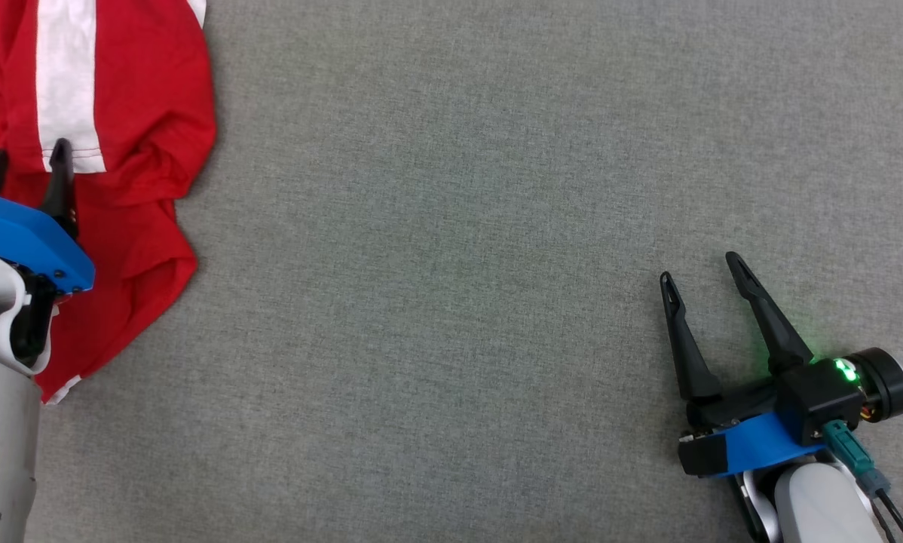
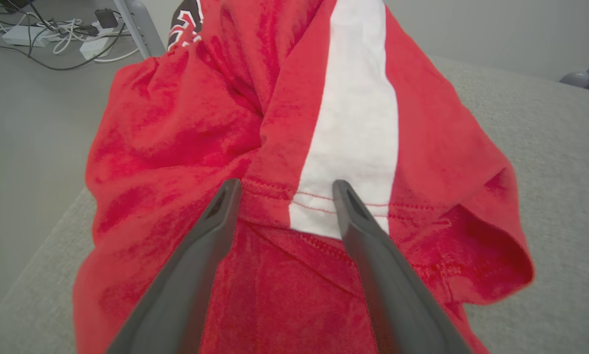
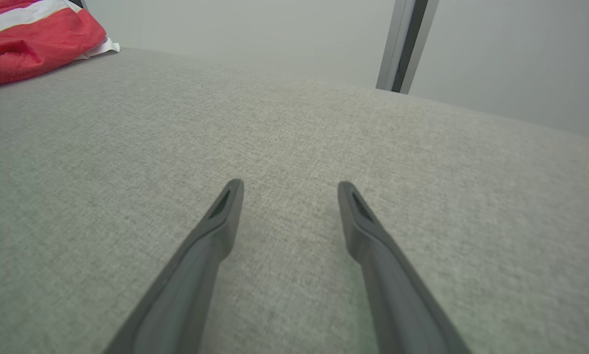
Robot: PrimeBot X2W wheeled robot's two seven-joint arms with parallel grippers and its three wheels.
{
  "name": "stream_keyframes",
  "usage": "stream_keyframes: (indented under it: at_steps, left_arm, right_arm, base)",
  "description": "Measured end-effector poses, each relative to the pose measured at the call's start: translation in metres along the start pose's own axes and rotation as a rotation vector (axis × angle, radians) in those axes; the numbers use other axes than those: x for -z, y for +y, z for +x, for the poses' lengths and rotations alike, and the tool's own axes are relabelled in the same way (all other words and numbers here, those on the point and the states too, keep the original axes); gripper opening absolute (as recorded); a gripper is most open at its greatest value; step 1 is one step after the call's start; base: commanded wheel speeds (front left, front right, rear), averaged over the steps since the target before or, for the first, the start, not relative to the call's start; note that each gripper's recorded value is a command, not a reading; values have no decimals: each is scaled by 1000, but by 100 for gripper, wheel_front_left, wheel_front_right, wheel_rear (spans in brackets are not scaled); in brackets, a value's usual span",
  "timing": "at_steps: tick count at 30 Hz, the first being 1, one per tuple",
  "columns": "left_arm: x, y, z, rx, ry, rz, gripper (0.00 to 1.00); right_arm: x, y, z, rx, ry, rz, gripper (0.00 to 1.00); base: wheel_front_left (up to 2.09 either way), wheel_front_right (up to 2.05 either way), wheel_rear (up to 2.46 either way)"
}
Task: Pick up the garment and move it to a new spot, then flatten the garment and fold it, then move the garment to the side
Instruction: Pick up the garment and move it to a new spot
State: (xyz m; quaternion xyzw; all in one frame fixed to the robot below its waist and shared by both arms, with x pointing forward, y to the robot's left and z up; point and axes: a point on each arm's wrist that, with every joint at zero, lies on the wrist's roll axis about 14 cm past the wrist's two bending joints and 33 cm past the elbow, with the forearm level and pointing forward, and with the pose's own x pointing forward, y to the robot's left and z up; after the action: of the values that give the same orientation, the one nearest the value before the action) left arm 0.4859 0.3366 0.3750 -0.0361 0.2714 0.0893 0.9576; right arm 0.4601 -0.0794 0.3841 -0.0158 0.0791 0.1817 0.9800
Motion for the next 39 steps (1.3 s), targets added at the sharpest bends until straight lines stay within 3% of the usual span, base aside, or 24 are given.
stream_keyframes:
  at_steps: [10,11,12,13,14,22,30,35,39]
  left_arm:
    - [9,6,16,-26,39,-35,100]
    - [10,4,16,-24,48,-41,89]
    - [13,2,16,-17,61,-43,40]
    - [15,-1,17,-10,65,-46,3]
    - [16,-3,17,-3,66,-46,0]
    - [-27,-1,0,31,-91,-27,0]
    - [-108,7,-46,73,-312,134,0]
    - [-171,-26,-76,166,-459,268,0]
    - [-213,-74,-101,272,-578,370,0]
  right_arm:
    - [6,-4,0,11,10,4,100]
    - [6,-4,0,11,9,4,100]
    - [6,-4,0,11,9,3,100]
    - [6,-4,0,10,8,1,100]
    - [5,-3,1,8,7,1,100]
    - [-6,0,0,2,-12,13,100]
    - [-35,7,-12,-4,-66,37,100]
    - [-53,-2,-30,34,-99,44,100]
    - [-61,-16,-53,92,-114,53,100]
  base:
    - [0,0,0]
    - [0,0,0]
    - [0,0,0]
    - [0,0,0]
    - [0,0,0]
    - [0,0,0]
    - [0,0,0]
    - [0,0,0]
    - [0,0,0]
